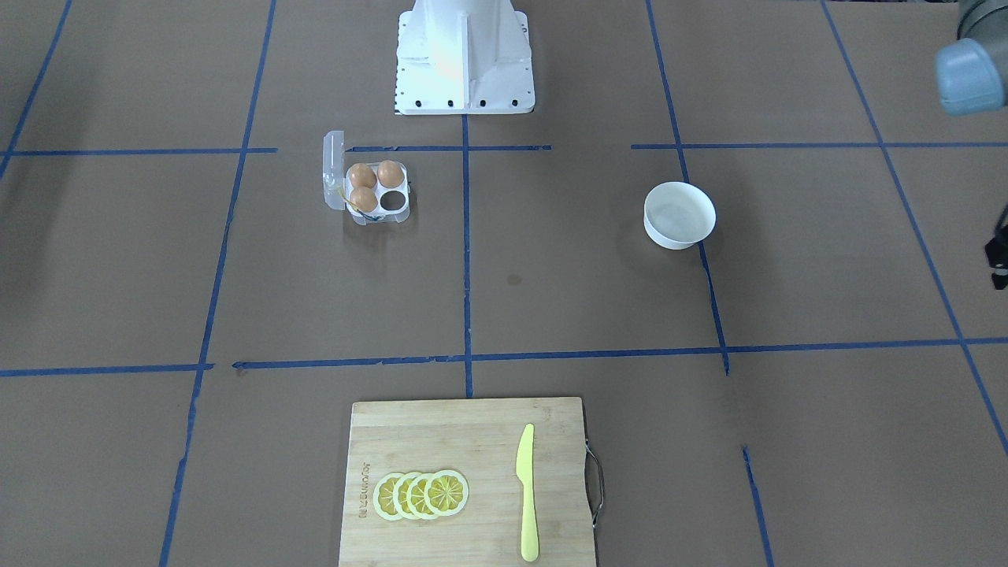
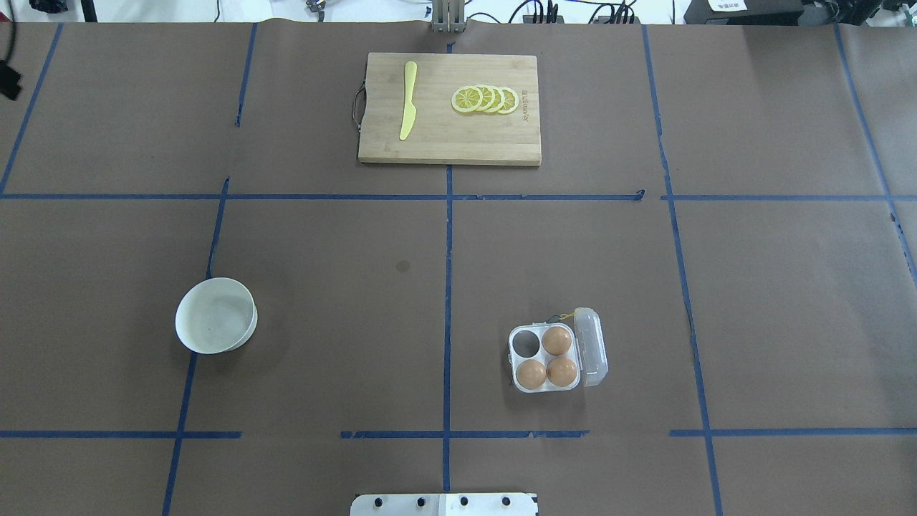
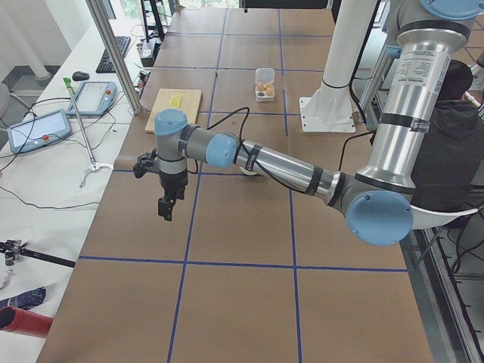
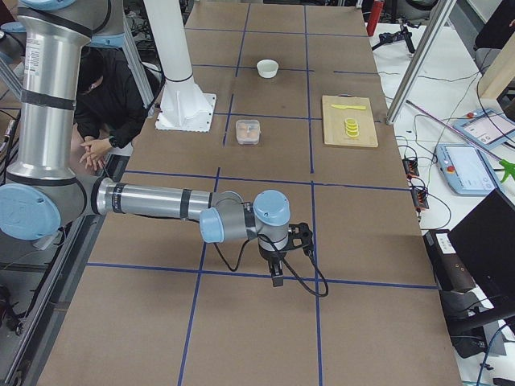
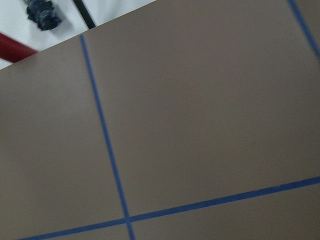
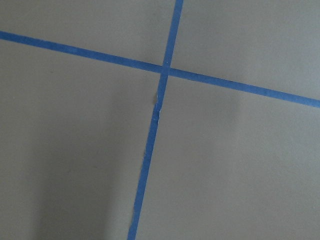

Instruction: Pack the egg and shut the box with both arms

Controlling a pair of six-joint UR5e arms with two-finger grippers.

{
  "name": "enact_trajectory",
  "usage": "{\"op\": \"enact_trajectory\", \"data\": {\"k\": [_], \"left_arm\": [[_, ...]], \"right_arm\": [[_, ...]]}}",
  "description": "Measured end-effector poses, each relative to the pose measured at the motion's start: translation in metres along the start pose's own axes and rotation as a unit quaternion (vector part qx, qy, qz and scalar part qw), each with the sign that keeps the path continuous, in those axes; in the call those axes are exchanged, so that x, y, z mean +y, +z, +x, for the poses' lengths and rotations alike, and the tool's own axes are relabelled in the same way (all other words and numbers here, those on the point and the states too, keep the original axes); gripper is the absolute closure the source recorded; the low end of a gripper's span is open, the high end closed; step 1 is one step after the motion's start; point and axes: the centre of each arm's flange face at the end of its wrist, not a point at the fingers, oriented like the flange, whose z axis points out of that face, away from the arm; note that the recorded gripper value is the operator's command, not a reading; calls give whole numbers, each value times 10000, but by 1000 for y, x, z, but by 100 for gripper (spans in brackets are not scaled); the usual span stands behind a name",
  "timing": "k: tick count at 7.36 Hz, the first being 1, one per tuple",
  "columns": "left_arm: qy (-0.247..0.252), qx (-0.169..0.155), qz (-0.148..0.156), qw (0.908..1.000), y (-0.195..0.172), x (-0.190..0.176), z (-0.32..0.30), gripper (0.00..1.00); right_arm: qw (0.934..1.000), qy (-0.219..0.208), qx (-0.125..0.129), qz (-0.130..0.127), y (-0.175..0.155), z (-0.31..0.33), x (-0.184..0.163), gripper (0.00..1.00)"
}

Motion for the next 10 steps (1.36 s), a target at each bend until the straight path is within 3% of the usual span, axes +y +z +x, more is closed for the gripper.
{"op": "enact_trajectory", "data": {"k": [1, 3, 6, 7, 8, 10], "left_arm": [[-288, 374, -197, 9987, 17, 35, -36, 0], [-281, 666, -313, 9969, 31, 89, -81, 0], [-80, 667, -249, 9974, 28, 111, -103, 0], [-21, 663, -236, 9975, 28, 111, -104, 0], [54, 664, -234, 9975, 28, 112, -104, 0], [117, 682, -230, 9973, 28, 112, -104, 0]], "right_arm": [[10000, -34, 0, 51, -4, -3, -7, 0], [9999, 44, -22, 138, -11, -9, -25, 0], [9977, 28, -626, 255, -24, -34, -32, 0], [9967, -81, -740, 309, -31, -51, -37, 10], [9963, -106, -789, 318, -35, -72, -42, 43], [9953, 246, -919, 178, -37, -142, -50, 81]]}}
